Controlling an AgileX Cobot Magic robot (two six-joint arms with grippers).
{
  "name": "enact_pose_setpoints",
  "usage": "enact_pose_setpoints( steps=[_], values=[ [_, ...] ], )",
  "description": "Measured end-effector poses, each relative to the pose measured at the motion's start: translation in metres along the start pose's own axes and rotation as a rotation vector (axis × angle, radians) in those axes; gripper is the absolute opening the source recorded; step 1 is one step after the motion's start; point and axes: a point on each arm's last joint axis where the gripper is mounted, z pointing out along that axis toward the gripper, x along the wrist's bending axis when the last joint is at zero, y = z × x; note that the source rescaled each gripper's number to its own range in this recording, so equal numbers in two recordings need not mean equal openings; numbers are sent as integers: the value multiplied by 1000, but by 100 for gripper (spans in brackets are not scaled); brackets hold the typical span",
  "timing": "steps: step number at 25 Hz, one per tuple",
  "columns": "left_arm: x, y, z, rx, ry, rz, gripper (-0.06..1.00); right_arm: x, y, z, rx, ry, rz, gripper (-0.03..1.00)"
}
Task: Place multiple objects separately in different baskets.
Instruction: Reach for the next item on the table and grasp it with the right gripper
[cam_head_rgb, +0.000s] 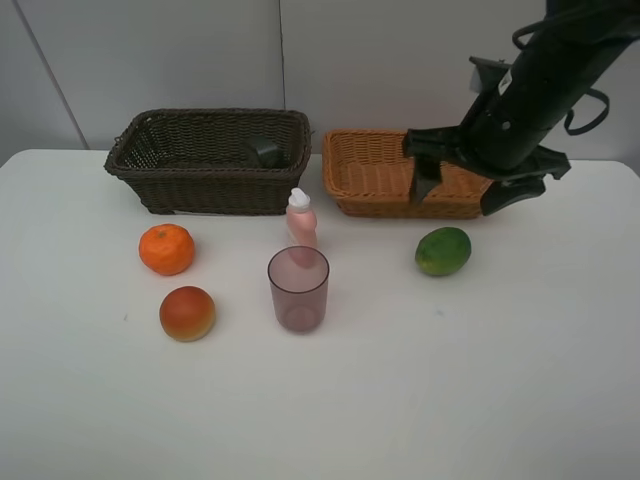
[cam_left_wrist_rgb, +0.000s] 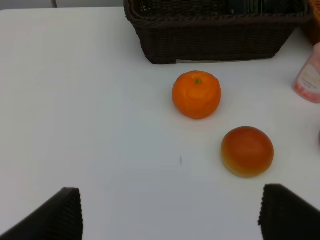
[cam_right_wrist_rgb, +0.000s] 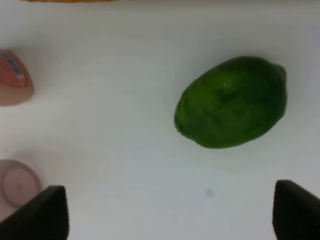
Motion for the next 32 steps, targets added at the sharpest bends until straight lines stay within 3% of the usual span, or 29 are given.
enact_pose_setpoints(
  steps=[11, 22, 32],
  values=[
    [0, 0, 0, 0, 0, 0, 92, -12, 8, 43, 57, -73, 174, 89],
    [0, 0, 0, 0, 0, 0, 92, -11, 11, 44, 20, -69, 582, 89],
    [0, 0, 0, 0, 0, 0, 92, -14, 18, 72, 58, -109, 674, 89]
  ],
)
